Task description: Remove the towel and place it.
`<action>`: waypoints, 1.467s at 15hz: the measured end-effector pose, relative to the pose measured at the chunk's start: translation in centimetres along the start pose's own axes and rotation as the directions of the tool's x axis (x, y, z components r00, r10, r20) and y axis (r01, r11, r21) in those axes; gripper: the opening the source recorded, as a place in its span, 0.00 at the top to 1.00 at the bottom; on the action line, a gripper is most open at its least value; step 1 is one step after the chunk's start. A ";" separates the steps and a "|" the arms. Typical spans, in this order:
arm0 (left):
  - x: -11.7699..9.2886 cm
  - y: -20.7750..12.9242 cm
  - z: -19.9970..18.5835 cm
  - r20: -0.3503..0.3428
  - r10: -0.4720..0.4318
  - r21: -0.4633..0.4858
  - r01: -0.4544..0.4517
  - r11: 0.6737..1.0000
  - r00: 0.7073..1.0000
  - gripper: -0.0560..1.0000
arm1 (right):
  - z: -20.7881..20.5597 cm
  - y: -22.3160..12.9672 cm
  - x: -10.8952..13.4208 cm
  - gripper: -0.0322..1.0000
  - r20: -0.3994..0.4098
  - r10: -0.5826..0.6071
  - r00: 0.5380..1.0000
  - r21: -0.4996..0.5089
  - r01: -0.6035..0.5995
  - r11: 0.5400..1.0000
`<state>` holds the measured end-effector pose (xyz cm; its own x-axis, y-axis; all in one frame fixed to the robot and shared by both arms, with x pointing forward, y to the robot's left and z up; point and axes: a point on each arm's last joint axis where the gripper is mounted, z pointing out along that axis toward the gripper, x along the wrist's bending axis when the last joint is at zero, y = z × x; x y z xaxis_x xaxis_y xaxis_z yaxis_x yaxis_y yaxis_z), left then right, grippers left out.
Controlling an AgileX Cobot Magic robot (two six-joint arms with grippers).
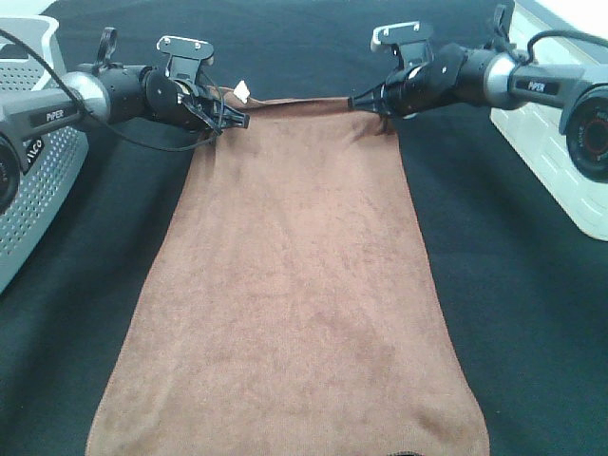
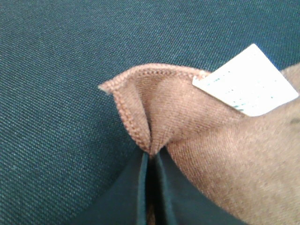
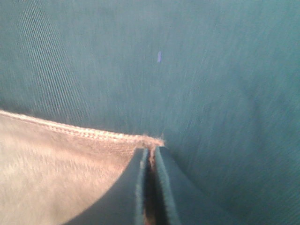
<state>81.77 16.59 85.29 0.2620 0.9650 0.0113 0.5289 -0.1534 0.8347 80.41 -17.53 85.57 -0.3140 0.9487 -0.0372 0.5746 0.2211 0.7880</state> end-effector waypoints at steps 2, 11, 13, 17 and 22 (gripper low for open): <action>0.0 0.3 0.0 -0.005 -0.001 -0.036 0.001 0.999 1.000 0.91 | 0.5 -0.7 0.0 0.83 -0.002 0.003 1.000 0.015 -0.003 1.000; 0.2 0.4 0.1 -0.013 0.000 -0.070 -0.001 0.998 1.000 0.40 | 0.5 -0.4 -0.2 0.30 0.005 0.030 1.000 -0.017 -0.030 0.999; 0.3 0.7 0.1 -0.018 0.000 -0.098 -0.002 0.995 1.000 0.40 | 0.4 -0.2 -0.2 0.30 0.005 0.030 1.000 -0.021 -0.029 0.999; 0.3 1.7 -0.9 -0.008 -0.008 -0.054 0.007 0.999 1.000 0.28 | -2.9 4.6 -0.1 0.28 -0.037 0.015 0.999 -0.034 -0.016 0.999; -0.1 8.8 -9.7 0.042 -0.024 0.215 0.014 0.976 0.999 0.16 | -10.5 8.5 0.9 0.25 -0.171 -0.031 0.985 0.219 0.069 0.973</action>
<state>78.57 17.17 97.92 0.2828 0.9587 -0.0312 0.6938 -0.1820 0.6968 77.05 -17.14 98.68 -0.4563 0.8888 0.0438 0.7029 0.3299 0.6301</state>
